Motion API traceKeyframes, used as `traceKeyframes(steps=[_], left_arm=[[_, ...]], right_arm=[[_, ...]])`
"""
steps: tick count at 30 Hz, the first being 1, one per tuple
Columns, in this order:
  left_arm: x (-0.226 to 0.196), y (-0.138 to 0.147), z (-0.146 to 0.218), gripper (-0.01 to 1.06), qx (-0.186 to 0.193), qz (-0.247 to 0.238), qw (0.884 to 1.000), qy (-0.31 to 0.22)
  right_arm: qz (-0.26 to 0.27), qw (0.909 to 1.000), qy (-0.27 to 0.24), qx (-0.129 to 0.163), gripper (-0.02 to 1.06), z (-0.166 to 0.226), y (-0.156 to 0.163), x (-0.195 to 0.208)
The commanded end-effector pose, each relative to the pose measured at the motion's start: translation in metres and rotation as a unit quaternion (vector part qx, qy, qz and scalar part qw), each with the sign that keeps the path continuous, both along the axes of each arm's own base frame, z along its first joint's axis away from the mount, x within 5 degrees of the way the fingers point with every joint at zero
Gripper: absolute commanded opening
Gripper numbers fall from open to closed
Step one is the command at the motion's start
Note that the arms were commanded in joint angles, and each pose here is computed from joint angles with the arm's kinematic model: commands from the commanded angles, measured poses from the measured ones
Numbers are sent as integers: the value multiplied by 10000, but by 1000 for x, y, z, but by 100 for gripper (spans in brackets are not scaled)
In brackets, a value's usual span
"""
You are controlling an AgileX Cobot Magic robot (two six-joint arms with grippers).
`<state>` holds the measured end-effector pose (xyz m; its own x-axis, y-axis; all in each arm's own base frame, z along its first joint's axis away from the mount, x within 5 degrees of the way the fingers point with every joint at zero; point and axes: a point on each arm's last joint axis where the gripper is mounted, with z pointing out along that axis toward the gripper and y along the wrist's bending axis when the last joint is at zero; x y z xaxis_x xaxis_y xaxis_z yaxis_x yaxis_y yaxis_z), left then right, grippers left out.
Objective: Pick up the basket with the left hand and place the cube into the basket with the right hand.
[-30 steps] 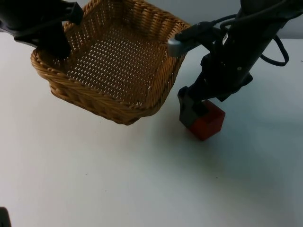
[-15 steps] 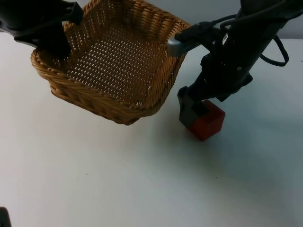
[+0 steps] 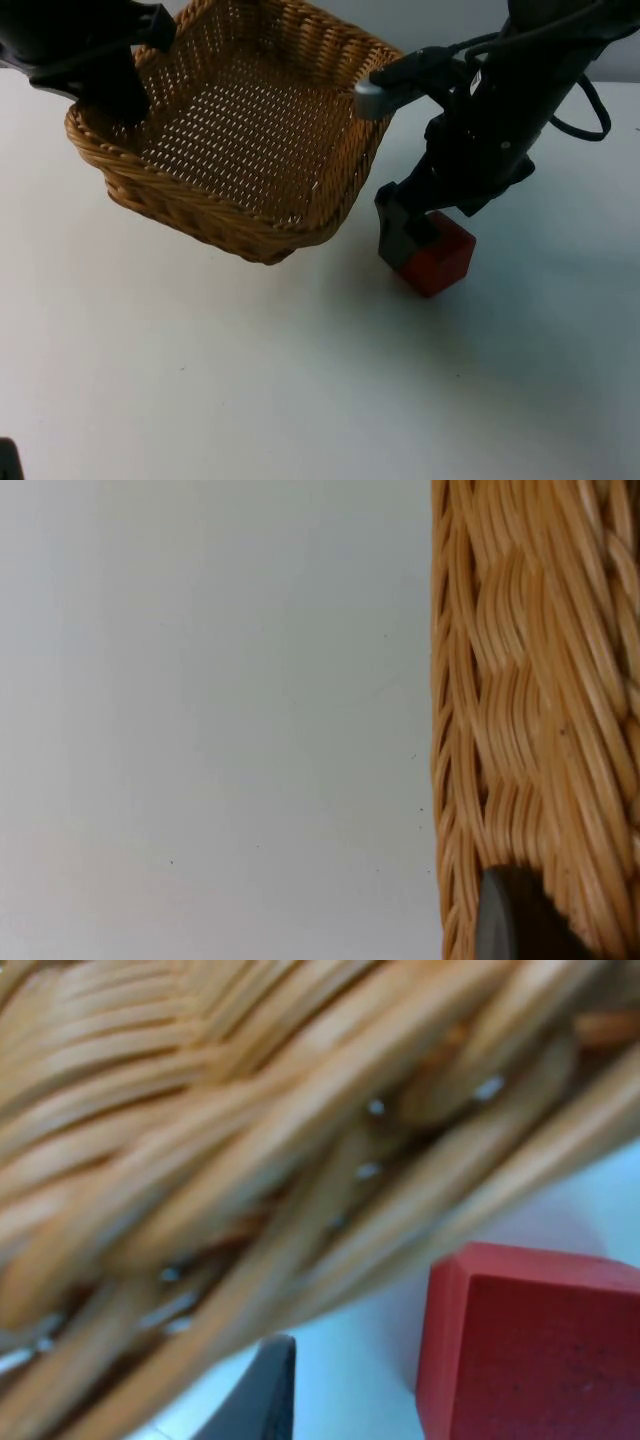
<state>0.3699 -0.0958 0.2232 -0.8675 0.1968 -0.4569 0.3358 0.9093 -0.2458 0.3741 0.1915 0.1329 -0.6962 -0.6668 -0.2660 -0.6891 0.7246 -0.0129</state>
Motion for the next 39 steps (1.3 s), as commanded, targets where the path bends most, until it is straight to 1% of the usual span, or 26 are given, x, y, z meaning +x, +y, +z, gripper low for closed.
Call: traceKeyframes(steps=[1,10,11,12,17,22,29,39], left_arm=[[0,-1,7,0,-125,100,9998,-143],[0,-1,7,0,-125,100,9998,-143],[0,-1,7,0,-125,100,9998,-143],[0,-1,7,0,-125,100,9998,-143],[0,-1,7,0,-125,100,9998,-143],[0,-1,7,0,-125,100,9998,-143],[0,-1,7,0,-125,100,9998,-143],[0,-1,7,0,-125,100,9998,-143]], right_arm=[[-12,10000,1,6,103,2,1,0],[-12,10000,69,-37,103,1,1,-1],[-7,10000,61,-54,103,1,0,-1],[-31,9999,14,-138,103,1,-1,0],[-43,9997,-42,-256,103,1,-3,1],[-43,9996,-18,-269,103,-4,-3,1],[-74,9991,236,-353,103,-26,-3,1],[-71,9993,175,-333,103,-26,-2,2]])
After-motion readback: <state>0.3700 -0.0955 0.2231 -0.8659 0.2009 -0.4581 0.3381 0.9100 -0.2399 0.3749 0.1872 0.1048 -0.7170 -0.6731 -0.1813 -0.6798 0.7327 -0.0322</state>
